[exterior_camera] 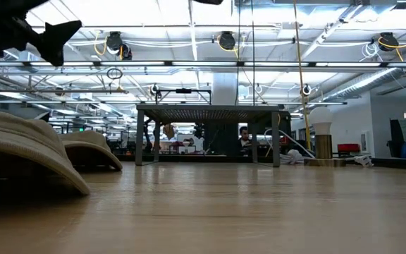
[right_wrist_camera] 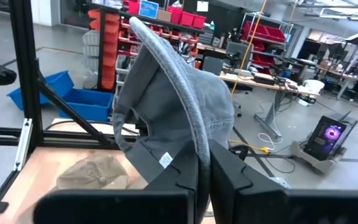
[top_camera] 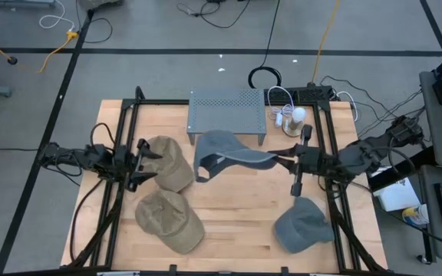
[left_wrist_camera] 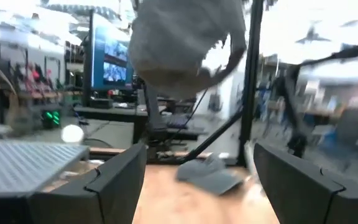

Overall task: Pick & Place hat
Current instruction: Put the top black cap on the shelf

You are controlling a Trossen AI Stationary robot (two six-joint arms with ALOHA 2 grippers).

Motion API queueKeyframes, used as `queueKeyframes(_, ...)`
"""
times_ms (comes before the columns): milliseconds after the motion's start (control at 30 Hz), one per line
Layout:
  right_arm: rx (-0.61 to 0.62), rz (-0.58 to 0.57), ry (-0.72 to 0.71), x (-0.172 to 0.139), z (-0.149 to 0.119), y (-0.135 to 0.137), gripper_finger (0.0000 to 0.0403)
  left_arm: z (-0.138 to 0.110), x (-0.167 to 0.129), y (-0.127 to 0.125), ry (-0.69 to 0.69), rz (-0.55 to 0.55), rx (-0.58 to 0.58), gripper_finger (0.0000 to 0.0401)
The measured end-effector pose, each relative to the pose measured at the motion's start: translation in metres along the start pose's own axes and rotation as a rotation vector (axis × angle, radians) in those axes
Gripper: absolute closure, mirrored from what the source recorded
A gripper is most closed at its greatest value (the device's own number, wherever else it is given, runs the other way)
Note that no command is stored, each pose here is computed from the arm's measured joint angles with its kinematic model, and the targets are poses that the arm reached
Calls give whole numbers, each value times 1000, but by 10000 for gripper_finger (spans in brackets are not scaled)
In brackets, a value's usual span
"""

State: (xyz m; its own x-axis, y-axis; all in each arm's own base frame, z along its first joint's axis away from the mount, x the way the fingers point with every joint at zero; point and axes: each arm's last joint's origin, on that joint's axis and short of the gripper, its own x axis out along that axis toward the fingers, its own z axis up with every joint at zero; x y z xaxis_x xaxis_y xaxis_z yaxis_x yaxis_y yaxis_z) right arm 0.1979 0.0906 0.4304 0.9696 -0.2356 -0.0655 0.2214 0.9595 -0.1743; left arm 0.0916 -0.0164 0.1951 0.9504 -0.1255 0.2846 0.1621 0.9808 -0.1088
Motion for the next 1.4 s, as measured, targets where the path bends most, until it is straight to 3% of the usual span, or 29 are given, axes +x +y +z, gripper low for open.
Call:
queueKeyframes(133, -2, -12, 5, 6, -2, 2, 395, 4, 0, 0, -46, 21, -165, 102)
queueKeyframes(333, -26, -31, -21, 12, 1, 1, 395, 8, -1, 4, -131, 114, -552, 103)
queueKeyframes(467, -88, -44, -51, 15, 4, 0, 394, 17, -2, 4, -237, 84, -744, 103)
queueKeyframes(667, -187, 45, -122, 19, 9, -4, 394, 32, -6, 3, -399, -28, -1047, 103)
queueKeyframes(867, -382, 54, -132, 20, 9, -5, 394, 36, -7, 4, -476, -65, -1313, 103)
queueKeyframes(1067, -634, 26, -133, 21, 8, -6, 394, 38, -4, 5, -488, -24, -1441, 103)
queueKeyframes(1400, -929, -68, -110, 30, 9, -21, 394, 84, 28, -1, -386, 66, -1511, 103)
